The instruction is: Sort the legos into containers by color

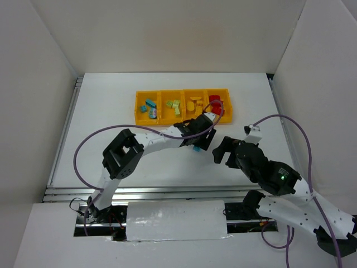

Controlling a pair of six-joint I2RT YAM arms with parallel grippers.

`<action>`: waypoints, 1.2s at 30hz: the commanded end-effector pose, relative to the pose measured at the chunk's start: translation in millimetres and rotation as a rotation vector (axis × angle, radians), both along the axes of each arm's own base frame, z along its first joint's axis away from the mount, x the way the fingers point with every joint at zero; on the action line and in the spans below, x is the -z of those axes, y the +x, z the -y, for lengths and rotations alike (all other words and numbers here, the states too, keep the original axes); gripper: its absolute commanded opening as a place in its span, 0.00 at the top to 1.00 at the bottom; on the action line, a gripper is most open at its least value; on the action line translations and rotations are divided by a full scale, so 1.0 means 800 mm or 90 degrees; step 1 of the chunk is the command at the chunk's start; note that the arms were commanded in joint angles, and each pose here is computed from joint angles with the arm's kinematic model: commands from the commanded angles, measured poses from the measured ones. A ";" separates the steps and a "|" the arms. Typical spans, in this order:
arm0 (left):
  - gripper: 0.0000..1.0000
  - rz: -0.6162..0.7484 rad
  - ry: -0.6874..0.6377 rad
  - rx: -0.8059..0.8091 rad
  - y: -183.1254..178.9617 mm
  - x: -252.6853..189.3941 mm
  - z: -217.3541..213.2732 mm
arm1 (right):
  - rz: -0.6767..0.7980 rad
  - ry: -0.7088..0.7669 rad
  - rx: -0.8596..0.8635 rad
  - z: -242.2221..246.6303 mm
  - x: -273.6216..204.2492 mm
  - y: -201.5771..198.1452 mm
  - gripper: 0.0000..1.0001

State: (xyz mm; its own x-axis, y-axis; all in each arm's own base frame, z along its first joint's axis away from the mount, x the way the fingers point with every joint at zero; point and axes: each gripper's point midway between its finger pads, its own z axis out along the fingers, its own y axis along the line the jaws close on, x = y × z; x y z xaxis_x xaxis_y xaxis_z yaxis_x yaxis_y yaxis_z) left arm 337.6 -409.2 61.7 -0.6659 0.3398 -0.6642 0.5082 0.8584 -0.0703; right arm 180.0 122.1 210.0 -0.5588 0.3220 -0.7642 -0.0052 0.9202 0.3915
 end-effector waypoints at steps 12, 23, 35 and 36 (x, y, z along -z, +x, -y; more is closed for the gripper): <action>0.32 -0.020 0.034 0.018 0.000 0.043 0.000 | 0.018 0.002 -0.011 -0.008 -0.009 0.008 0.00; 0.99 0.041 0.017 -0.046 0.001 -0.022 -0.054 | 0.018 -0.001 -0.015 -0.010 -0.008 0.009 0.00; 0.95 0.187 0.000 -0.325 0.112 -0.155 -0.245 | 0.016 -0.002 -0.023 -0.014 -0.005 0.009 0.00; 0.94 0.195 -0.002 -0.339 0.125 -0.161 -0.252 | 0.015 -0.003 -0.024 -0.014 -0.005 0.009 0.00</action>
